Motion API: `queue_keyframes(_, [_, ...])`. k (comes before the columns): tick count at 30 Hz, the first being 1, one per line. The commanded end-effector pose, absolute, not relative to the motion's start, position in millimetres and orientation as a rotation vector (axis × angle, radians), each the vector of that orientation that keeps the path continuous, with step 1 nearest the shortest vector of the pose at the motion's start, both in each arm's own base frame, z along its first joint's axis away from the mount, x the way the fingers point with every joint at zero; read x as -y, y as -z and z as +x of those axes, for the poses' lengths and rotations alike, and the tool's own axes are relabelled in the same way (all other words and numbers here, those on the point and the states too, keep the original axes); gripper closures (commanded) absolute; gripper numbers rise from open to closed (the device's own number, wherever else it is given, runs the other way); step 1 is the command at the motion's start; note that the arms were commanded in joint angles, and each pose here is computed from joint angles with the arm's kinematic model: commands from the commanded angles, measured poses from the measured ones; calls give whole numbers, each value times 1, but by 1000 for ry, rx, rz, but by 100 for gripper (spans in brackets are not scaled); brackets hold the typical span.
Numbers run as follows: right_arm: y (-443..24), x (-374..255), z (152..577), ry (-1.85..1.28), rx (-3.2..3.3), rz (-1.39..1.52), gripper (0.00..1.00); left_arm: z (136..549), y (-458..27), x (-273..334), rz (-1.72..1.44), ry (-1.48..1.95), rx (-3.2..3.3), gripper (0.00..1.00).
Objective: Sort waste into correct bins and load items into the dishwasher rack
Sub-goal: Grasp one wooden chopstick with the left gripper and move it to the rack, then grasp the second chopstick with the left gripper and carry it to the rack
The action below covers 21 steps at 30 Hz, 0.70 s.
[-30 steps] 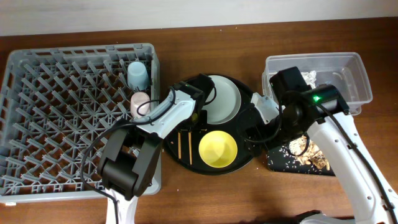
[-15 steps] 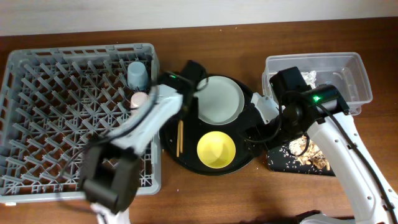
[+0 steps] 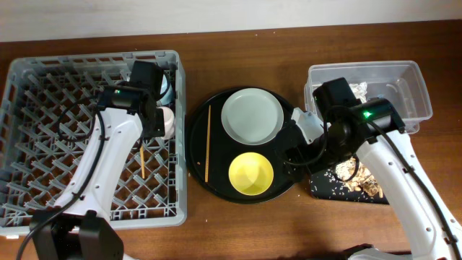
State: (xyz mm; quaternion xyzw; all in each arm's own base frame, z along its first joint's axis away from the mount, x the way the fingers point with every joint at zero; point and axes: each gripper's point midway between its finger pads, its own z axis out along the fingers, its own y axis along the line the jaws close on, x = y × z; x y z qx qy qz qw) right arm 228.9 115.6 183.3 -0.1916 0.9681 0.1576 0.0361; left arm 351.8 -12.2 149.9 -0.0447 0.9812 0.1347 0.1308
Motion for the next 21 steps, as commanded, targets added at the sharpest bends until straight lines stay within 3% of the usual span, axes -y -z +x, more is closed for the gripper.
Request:
queue_keyframes(1, [-183, -115, 228, -471, -2973, -597, 1, 348, -138, 8, -102, -430, -2866, 100])
queue_keyframes(9, [-183, -115, 228, -471, -2973, -597, 1, 355, -109, 0, -99, -452, -2826, 98])
queue_keyframes(10, [-183, -115, 228, -471, -2973, -597, 1, 355, -109, 0, -99, -452, -2826, 94])
queue_keyframes(11, [-183, -115, 228, -471, -2973, -597, 1, 355, -109, 0, -100, -452, -2826, 75])
queue_keyframes(12, [-183, -115, 228, -471, -2973, -597, 1, 355, -109, 0, -100, -452, -2825, 66])
queue_keyframes(13, [-183, -115, 228, -471, -2974, -597, 1, 355, -109, 0, -100, -452, -2825, 64])
queue_keyframes(18, [-183, -115, 228, -471, -2973, -597, 1, 356, -111, 1, -99, -445, -2823, 66])
queue_keyframes(21, [-183, -115, 228, -471, -2973, -597, 1, 357, -138, 27, -77, -225, -2825, 68])
